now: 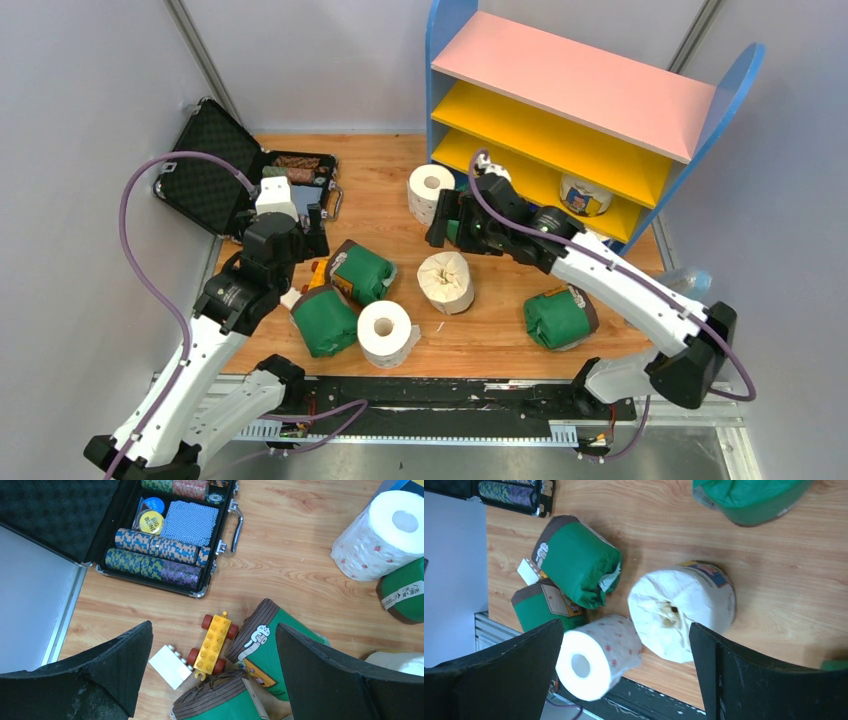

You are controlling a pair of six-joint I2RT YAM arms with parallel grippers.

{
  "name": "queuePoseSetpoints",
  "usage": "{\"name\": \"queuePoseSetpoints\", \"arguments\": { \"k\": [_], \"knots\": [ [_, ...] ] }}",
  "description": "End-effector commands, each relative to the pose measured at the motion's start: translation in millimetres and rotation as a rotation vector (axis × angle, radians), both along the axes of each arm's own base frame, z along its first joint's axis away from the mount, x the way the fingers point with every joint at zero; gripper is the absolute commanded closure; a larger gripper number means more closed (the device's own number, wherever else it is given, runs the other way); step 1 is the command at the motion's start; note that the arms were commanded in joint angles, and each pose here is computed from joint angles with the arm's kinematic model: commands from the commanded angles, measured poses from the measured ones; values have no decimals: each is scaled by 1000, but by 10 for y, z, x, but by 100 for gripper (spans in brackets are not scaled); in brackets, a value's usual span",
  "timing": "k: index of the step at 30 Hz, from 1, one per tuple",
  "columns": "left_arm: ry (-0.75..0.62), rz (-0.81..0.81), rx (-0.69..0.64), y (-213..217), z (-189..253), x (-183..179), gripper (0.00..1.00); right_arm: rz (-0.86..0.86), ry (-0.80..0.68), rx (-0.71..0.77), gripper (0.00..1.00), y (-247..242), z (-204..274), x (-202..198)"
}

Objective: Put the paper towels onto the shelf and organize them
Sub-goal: Adjust the paper towel at the center of the board.

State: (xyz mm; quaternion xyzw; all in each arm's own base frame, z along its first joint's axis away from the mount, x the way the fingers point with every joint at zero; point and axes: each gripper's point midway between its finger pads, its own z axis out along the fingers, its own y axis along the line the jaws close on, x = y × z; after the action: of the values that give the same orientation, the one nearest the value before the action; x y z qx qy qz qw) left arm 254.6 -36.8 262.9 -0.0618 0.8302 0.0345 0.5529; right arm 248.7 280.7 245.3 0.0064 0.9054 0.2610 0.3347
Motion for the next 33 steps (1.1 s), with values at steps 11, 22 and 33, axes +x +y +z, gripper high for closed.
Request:
{"name": "queuePoseSetpoints", "arguments": {
  "k": [11,22,33],
  "knots": [
    [-53,17,-8,55,100,1,0,-331,341,-245,5,576,-725,42],
    [-62,17,-18,63,110,-8,0,-457,368,-263,18,607,-976,100],
    [-62,7,-26,47,110,-3,0,-509,339,-366,25,435,-1239,214]
  ]
}}
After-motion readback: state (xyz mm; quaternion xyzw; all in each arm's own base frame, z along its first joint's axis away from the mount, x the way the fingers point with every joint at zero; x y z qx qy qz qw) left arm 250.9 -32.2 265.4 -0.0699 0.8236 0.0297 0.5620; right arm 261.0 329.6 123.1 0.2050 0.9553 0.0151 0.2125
